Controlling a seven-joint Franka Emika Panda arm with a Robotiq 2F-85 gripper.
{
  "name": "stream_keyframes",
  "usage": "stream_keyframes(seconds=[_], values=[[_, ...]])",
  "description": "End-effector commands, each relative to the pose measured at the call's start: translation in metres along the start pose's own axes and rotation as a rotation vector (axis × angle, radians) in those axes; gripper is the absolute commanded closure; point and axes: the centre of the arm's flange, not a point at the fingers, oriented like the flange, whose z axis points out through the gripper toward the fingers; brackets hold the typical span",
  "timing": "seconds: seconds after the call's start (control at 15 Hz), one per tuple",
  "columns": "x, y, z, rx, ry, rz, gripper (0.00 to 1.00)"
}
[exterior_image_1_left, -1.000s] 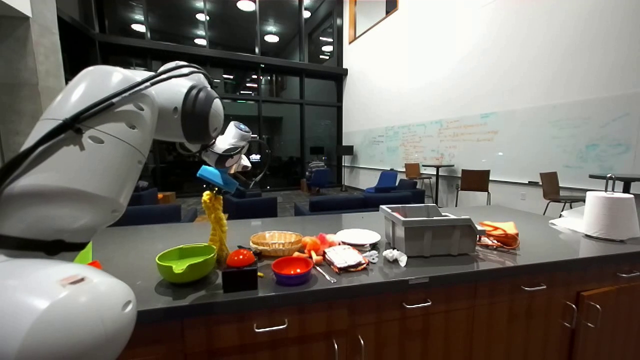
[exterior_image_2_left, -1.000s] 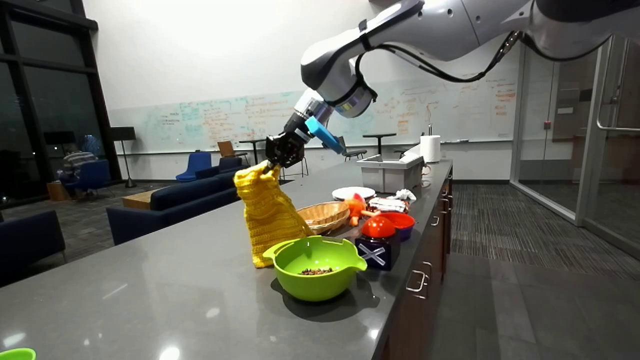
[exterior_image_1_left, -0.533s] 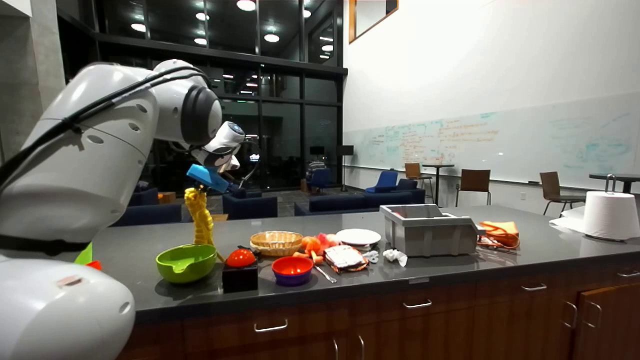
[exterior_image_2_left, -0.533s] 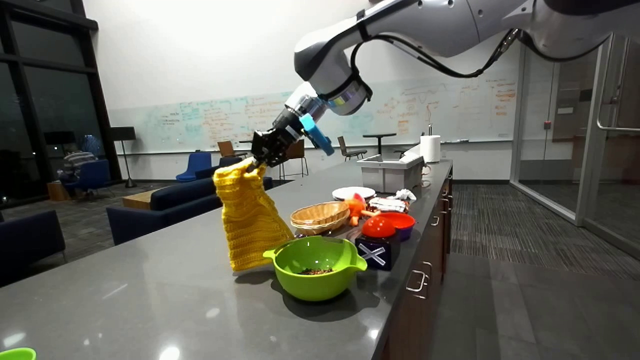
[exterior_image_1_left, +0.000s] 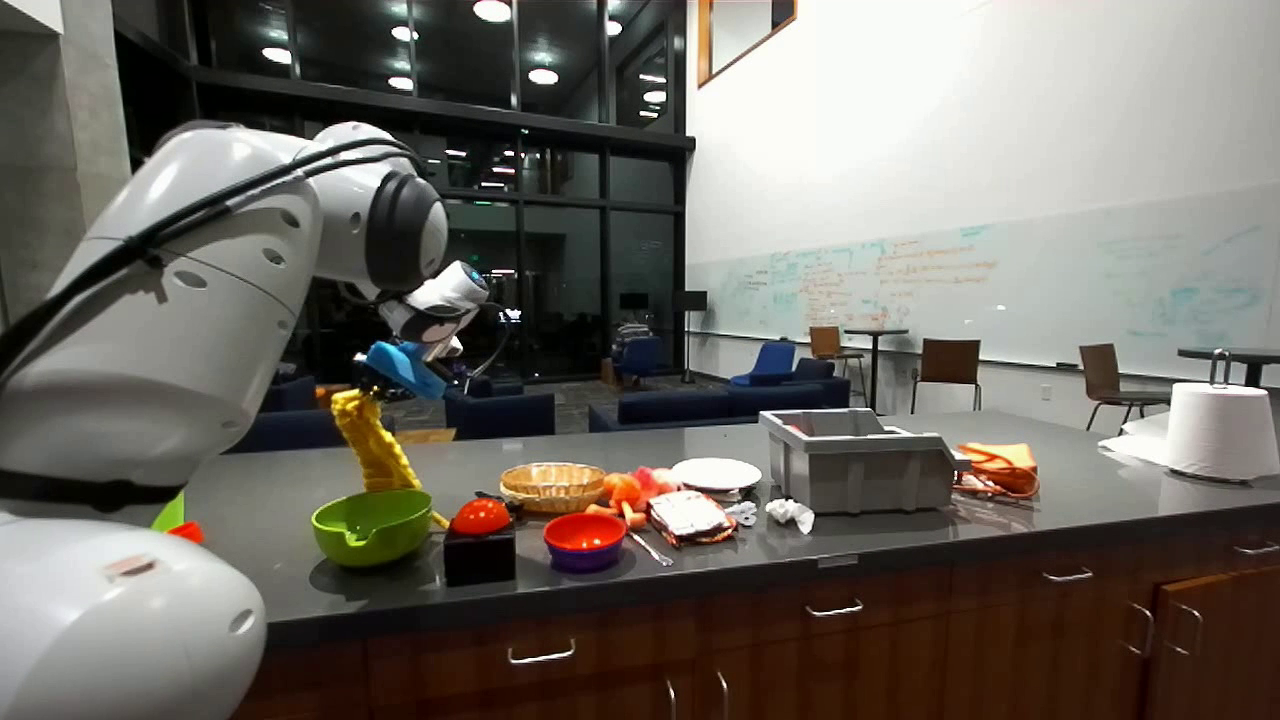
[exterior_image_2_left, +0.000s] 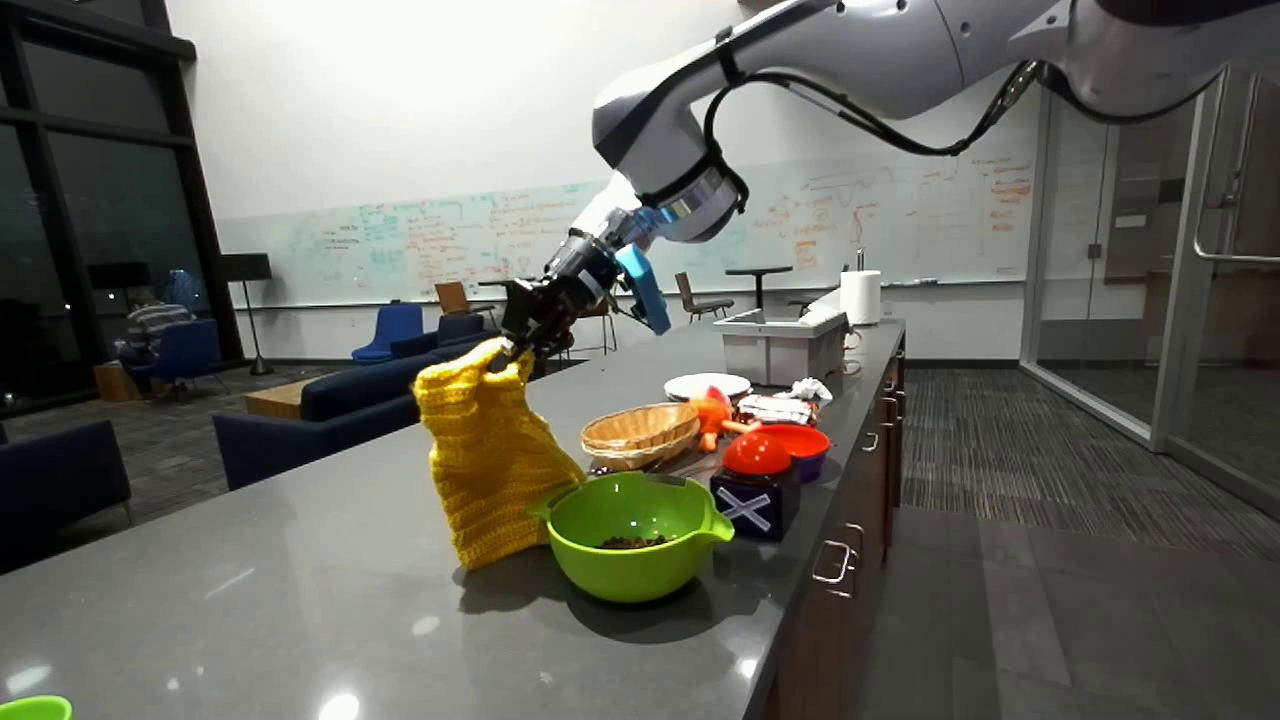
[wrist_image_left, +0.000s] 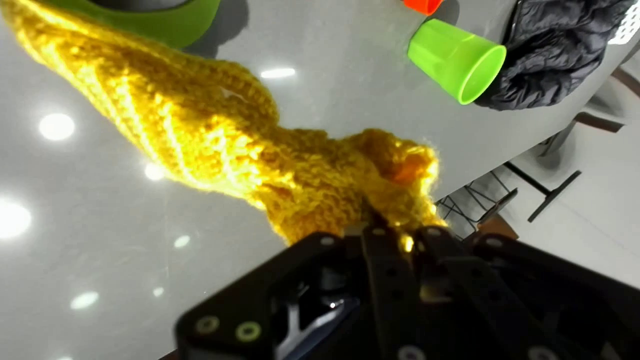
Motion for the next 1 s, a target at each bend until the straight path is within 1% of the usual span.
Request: stream_keyframes(seconds=[0.0, 0.47, 0.93], values=[[-0.013, -0.032, 0.002, 0.053, -0.065, -0.064, 0.98], [-0.036, -0.072, 0.040, 0.155, -0.225, -0.135, 0.98], [-0.054, -0.085, 0.052, 0.252, -0.327, -0.159, 0.98]])
